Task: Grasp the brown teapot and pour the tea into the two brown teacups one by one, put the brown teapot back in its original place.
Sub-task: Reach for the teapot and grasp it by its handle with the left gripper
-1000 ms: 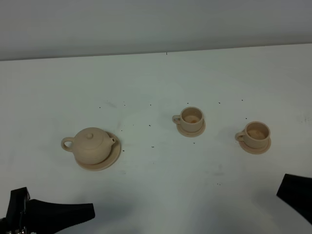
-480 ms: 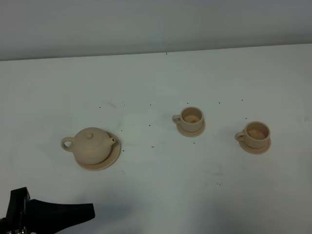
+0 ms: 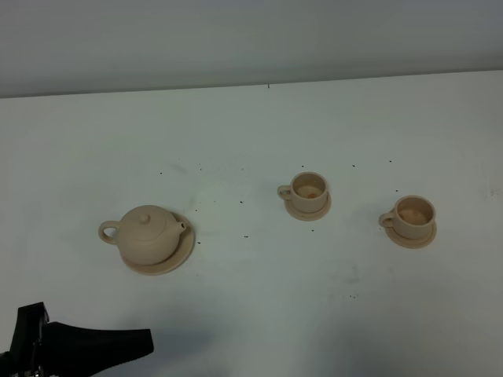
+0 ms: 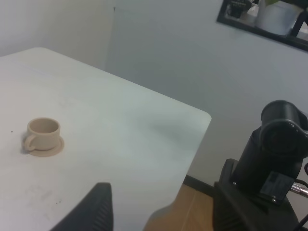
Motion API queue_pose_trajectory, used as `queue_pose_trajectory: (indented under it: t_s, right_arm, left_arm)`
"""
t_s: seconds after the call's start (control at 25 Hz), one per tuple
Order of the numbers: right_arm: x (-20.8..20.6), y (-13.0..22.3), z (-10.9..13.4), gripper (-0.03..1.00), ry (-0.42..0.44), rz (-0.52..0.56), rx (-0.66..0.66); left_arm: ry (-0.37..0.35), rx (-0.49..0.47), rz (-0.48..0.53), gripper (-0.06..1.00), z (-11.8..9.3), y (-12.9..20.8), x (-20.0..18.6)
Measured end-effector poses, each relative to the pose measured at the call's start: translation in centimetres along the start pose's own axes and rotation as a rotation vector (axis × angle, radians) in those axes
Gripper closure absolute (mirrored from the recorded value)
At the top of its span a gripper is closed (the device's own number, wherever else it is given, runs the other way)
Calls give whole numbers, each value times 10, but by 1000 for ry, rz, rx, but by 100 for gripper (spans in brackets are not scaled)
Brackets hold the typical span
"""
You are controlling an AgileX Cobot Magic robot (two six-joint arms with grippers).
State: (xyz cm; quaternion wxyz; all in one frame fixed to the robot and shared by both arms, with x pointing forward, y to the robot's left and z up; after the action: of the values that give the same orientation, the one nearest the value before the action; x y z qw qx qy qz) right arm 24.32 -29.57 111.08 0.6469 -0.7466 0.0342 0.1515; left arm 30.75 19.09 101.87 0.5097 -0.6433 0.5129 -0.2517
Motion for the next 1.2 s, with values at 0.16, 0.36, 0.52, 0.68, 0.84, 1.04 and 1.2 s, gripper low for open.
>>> queue_pose_trajectory:
  t_s: [0.16,0.36,0.52,0.68,0.84,1.04,1.2]
  right_arm:
    - [3,18,1,98,-8,126,12]
    - [18,34,5,98,-27,180,21]
    - [32,52,10,98,-65,242,2]
    - [41,64,13,98,-96,277,-35]
    - [44,68,13,97,-102,287,-46]
    - [44,68,17,96,-134,282,-28]
    - [44,67,21,96,-161,278,9]
  left_arm:
    - [0,1,0,47,0,0,0]
    - [9,0,2,47,-1,0,0]
    - [12,0,3,47,-1,0,0]
    - [12,0,3,47,-1,0,0]
    - [10,0,2,47,-1,0,0]
    - [-48,0,-10,47,6,-1,0]
    - [-84,-2,-20,47,10,-2,0]
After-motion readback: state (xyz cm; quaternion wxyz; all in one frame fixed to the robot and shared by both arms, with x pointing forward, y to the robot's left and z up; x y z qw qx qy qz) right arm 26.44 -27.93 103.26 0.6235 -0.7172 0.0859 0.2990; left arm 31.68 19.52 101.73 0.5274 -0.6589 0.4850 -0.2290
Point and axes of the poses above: a point on each arm's last joint axis where the gripper is mounted, x pointing out along that axis toward the gripper, z along the wrist's bending axis when the last joint is at zero, y = z × x, the point moved 3 cm from there along x, pointing out along that axis toward the gripper, and after that the axes turned 7 degrees about -x, right-handed, at the moved point
